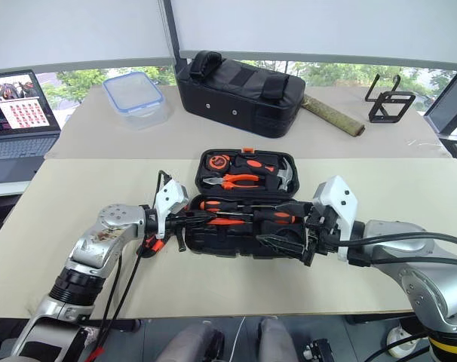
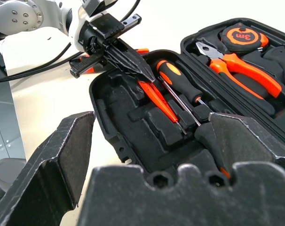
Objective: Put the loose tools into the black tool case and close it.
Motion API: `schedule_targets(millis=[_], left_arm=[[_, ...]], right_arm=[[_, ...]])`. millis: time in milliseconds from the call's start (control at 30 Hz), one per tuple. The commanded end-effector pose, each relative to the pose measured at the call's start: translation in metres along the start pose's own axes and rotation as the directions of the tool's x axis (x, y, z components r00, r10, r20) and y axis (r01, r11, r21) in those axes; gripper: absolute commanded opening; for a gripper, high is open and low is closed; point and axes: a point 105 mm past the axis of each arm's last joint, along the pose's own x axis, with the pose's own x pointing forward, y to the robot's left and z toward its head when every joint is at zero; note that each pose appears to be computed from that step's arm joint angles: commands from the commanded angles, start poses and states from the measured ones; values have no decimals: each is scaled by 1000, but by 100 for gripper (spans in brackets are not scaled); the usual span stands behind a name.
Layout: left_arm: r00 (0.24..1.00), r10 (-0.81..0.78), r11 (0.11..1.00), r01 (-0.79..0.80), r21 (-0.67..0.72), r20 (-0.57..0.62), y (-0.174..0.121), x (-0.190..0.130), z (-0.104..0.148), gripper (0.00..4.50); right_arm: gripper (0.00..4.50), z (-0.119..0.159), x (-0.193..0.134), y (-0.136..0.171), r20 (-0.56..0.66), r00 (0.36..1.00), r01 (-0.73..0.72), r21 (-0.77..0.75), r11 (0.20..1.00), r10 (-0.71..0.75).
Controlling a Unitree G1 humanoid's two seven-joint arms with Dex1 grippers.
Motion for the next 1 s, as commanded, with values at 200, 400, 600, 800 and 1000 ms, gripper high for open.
schedule_targets(millis=[200,400,600,800,1000], left_arm=[[996,-27,1000,28,9,-89,-7,-1,-23,5],[993,-7,1000,10,23,-121,-5,-7,-34,5],[1000,21,1000,-21,3,2,5,-10,-1,5],[993,112,991,-110,-78,24,11,-60,25,73],[928,338,914,-364,-180,-159,27,-132,7,300]], right_arm=[[450,9,-1,1,25,1000,-7,-27,1000,8],[450,9,-1,1,27,1000,-7,-24,1000,7],[450,9,1,2,26,1000,-17,-32,999,17],[450,13,0,6,7,998,-57,-84,995,58],[450,18,-5,14,-6,990,-138,-102,985,138]])
